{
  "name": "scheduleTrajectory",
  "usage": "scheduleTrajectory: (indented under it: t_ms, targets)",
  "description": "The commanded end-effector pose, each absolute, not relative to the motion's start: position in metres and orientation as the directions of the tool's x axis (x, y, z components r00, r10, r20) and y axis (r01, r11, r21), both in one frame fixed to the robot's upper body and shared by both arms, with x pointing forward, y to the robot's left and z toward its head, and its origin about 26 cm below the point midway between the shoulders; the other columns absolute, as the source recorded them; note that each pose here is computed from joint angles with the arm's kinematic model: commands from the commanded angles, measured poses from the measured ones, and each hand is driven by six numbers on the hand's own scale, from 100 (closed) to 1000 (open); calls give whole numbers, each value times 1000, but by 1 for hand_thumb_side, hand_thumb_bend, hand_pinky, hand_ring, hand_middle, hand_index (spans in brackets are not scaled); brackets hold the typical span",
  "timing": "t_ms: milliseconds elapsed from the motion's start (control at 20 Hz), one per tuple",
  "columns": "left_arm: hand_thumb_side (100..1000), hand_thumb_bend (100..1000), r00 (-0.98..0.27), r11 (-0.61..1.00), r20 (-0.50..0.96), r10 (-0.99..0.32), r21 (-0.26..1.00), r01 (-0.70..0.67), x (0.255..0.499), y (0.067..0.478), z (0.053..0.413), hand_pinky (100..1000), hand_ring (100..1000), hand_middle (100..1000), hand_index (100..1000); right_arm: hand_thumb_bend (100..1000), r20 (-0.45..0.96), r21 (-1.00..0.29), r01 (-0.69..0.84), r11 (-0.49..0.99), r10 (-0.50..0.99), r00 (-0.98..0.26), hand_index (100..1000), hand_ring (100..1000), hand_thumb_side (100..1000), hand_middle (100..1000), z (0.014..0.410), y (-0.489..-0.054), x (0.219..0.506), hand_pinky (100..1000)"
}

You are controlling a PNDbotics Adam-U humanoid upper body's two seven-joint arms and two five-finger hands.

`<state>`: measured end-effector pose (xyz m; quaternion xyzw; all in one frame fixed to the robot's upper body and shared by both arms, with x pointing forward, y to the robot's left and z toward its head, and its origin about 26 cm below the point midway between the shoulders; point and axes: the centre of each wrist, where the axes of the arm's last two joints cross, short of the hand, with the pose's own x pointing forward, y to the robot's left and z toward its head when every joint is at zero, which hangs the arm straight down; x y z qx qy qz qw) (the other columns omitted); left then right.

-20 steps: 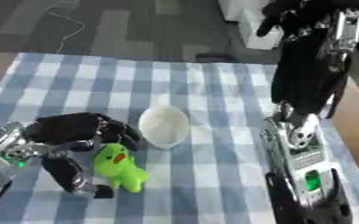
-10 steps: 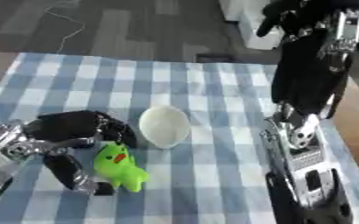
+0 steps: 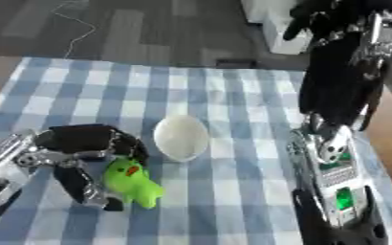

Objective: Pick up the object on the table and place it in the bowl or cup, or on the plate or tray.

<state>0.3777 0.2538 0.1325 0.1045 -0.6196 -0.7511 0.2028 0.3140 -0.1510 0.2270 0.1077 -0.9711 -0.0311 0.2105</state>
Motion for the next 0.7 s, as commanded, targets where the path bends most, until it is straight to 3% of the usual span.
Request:
scheduleTrajectory:
  t_ms: [50,550,650,700]
  targets:
    - [818,486,-906,-174,73,-416,972,158,382,254,133,734,686,757,808,100,371,100,-208,973,-230,-900,795,450,855,631,235,-150,311,300]
    - [806,485,-919,-228,46,-391,963,145,390,256,117,805,749,783,810,100,369,107,-218,970,-242,-897,794,450,855,630,235,-147,310,299]
    - [761,472,-920,-234,37,-391,962,138,392,256,116,794,744,785,809,100,369,108,-220,969,-245,-897,794,450,855,630,236,-147,310,299]
    - [723,436,-918,-238,29,-395,962,133,393,256,116,723,711,775,804,100,369,108,-222,969,-246,-896,794,450,855,630,236,-146,310,299]
